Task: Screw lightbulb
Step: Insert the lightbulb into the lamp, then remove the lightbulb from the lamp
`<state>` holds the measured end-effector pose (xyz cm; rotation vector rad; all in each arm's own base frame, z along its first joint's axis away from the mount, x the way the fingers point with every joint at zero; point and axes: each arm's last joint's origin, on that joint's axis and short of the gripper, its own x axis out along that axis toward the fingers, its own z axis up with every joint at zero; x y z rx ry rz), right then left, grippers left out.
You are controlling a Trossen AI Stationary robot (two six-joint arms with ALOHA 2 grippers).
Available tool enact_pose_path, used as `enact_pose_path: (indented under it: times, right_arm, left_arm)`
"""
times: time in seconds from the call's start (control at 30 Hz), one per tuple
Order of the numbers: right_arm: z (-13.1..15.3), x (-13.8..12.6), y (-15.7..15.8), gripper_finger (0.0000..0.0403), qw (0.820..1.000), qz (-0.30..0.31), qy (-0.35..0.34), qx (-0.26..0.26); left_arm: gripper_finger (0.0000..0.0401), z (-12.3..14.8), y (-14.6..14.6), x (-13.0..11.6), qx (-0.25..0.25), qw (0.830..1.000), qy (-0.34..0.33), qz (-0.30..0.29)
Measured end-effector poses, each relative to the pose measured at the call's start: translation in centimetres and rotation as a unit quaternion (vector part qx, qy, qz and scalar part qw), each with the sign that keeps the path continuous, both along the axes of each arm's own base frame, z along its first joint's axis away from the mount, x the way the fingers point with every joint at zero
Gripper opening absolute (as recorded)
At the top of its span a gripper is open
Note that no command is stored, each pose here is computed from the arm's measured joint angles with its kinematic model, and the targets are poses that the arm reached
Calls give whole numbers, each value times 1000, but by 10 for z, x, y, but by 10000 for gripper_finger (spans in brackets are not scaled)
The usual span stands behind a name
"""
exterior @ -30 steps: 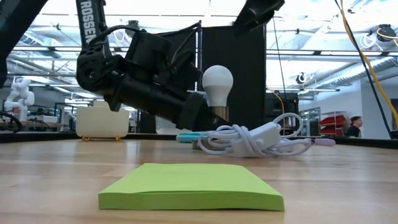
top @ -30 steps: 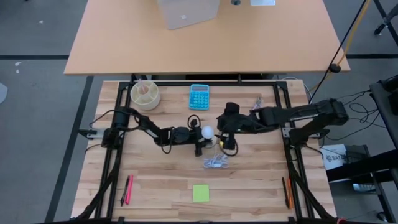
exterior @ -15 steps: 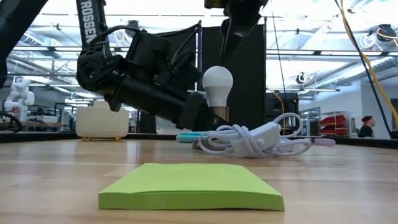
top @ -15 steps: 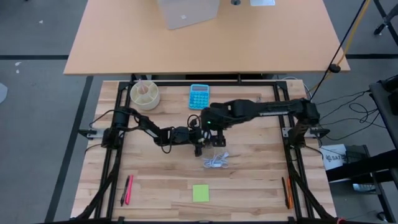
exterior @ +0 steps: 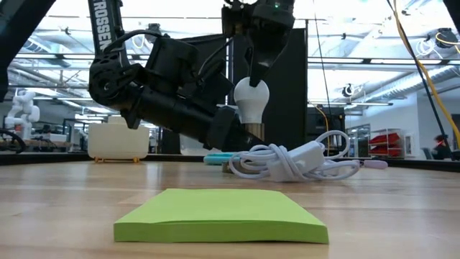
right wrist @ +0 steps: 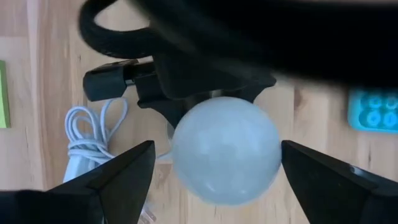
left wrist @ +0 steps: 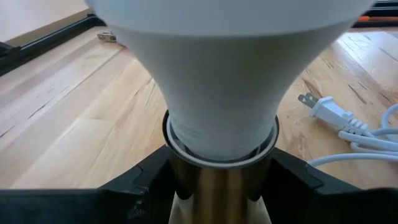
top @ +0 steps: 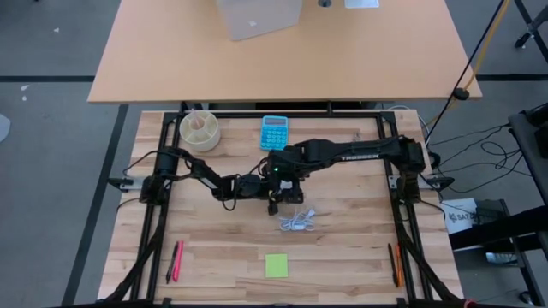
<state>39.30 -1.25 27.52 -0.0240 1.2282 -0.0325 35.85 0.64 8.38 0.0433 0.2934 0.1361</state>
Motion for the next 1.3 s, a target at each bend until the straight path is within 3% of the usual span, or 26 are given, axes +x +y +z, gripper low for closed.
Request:
enact_pose_path:
  times: [0.3,0.63,0.8,1.03,1.3]
  right_arm:
    - [-4,3,-2,334,999,-37,-3,14]
    - [-3,4,-2,265,999,-48,-6,16]
    - [-4,3,-2,260,999,-47,-5,16]
    - [-4,2,-1,258,1000,-14,6,6]
    - [-5,1,0,258,998,65,13,-20]
  left_arm:
    - [197,0,0,0,1,1000,0,0]
    - [197,0,0,0,1,1000,0,0]
    - [197,0,0,0,1,1000,0,0]
    - [197,0,0,0,0,1000,0,-18]
    - [197,0,-1,0,-2,999,-1,-38]
